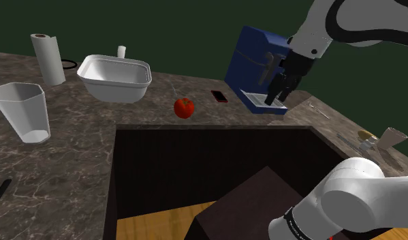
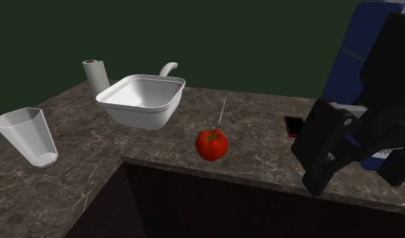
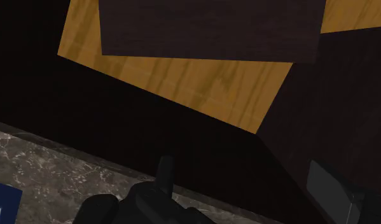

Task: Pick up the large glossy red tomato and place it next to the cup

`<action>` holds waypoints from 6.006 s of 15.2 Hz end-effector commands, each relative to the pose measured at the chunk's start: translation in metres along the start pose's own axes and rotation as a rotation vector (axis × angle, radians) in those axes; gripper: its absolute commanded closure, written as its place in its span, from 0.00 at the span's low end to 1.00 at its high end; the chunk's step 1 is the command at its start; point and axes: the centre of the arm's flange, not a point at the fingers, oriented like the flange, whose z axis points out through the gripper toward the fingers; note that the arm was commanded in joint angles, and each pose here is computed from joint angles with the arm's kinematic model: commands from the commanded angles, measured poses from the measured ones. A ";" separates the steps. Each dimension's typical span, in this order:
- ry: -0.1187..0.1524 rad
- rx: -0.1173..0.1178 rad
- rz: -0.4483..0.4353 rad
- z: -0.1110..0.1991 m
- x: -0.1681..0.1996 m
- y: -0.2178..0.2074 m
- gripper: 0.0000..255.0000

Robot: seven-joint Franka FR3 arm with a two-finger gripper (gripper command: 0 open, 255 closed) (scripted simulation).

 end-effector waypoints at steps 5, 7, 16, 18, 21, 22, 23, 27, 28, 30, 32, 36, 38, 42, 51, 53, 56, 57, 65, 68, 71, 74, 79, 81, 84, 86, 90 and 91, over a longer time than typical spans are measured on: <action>0.095 -0.114 -0.122 0.038 0.020 -0.030 0.00; 0.143 -0.171 -0.183 0.058 0.030 -0.044 0.00; 0.357 -0.428 -0.459 0.150 0.077 -0.101 0.00; 0.405 -0.485 -0.520 0.171 0.088 -0.112 0.00; 0.476 -0.571 -0.611 0.203 0.105 -0.128 0.00; 0.500 -0.599 -0.642 0.213 0.111 -0.133 0.00; 0.523 -0.628 -0.673 0.224 0.117 -0.138 0.00; 0.619 -0.742 -0.795 0.266 0.143 -0.157 0.00; 0.642 -0.771 -0.825 0.276 0.149 -0.161 0.00; 0.690 -0.828 -0.887 0.297 0.163 -0.170 0.00; 0.695 -0.834 -0.894 0.302 0.169 -0.169 0.00; 0.695 -0.834 -0.894 0.313 0.185 -0.162 0.00; 0.695 -0.834 -0.894 0.319 0.196 -0.158 0.00; 0.695 -0.834 -0.894 0.319 0.196 -0.158 0.00; 0.695 -0.834 -0.894 0.319 0.196 -0.158 1.00; 0.695 -0.834 -0.894 0.320 0.196 -0.158 1.00; 0.695 -0.834 -0.894 0.319 0.196 -0.158 1.00; 0.696 -0.834 -0.894 0.314 0.197 -0.158 1.00; 0.695 -0.834 -0.894 0.272 0.197 -0.158 1.00; 0.695 -0.834 -0.894 0.256 0.198 -0.158 1.00; 0.695 -0.834 -0.894 0.240 0.198 -0.158 1.00; 0.695 -0.834 -0.894 0.224 0.199 -0.158 1.00; 0.695 -0.834 -0.894 0.198 0.199 -0.158 1.00; 0.695 -0.834 -0.894 0.187 0.199 -0.159 1.00; 0.695 -0.834 -0.894 0.172 0.200 -0.159 1.00; 0.695 -0.834 -0.894 0.161 0.200 -0.159 1.00; 0.695 -0.834 -0.894 0.140 0.200 -0.159 1.00; 0.695 -0.834 -0.894 0.135 0.200 -0.159 1.00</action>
